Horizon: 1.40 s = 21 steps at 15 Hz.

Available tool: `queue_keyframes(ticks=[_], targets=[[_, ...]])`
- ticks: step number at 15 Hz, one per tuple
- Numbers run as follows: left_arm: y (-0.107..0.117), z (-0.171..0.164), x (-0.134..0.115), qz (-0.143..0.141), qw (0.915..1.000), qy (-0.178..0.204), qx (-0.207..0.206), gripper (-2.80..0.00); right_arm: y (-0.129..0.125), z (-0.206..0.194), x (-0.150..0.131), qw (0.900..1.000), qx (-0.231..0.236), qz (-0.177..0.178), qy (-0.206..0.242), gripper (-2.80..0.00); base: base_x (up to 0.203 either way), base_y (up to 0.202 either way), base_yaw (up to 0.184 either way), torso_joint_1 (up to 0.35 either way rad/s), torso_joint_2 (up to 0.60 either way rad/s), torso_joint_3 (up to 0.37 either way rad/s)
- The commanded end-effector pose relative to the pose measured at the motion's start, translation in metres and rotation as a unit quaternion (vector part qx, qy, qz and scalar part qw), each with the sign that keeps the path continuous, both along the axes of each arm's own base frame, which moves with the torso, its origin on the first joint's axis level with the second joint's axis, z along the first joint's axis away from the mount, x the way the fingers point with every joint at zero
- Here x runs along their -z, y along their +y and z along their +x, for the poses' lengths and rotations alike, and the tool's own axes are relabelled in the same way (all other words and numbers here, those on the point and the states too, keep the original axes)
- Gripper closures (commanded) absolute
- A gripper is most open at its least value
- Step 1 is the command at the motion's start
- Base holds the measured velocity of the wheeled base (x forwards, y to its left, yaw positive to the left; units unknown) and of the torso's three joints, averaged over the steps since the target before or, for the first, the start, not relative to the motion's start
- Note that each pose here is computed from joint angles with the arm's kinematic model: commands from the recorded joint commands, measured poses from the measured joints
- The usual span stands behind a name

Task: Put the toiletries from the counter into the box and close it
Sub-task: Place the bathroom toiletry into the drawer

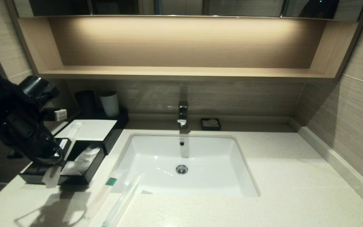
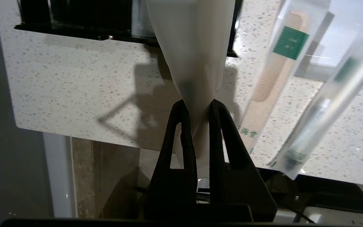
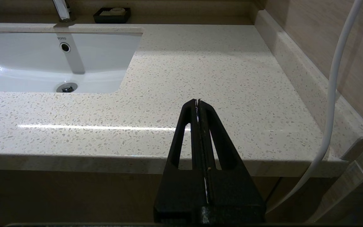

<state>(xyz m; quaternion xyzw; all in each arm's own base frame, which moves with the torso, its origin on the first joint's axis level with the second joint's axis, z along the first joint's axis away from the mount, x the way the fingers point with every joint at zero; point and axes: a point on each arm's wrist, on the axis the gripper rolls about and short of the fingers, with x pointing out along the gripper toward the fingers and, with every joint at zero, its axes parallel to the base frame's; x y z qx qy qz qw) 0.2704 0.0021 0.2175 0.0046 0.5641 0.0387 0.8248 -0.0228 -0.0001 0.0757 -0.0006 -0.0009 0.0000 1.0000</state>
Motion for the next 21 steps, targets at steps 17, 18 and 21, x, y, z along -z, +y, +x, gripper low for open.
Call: queue_keyframes(ticks=[17,18,21], targets=[[0.098,0.013,0.028,0.048,0.9957,0.076,0.022,0.0,0.0,0.0,0.0,1.0,0.0,0.0,0.0,0.0,0.0,0.0,0.0,0.0,0.0,0.0],[0.1,0.014,0.028,0.046,0.9957,0.078,0.022,0.0,0.0,0.0,0.0,1.0,0.0,0.0,0.0,0.0,0.0,0.0,0.0,0.0,0.0,0.0],[0.101,0.016,0.025,0.042,0.9947,0.09,0.026,0.0,0.0,0.0,0.0,1.0,0.0,0.0,0.001,0.0,0.0,0.0,0.0,0.0,0.0,0.0]])
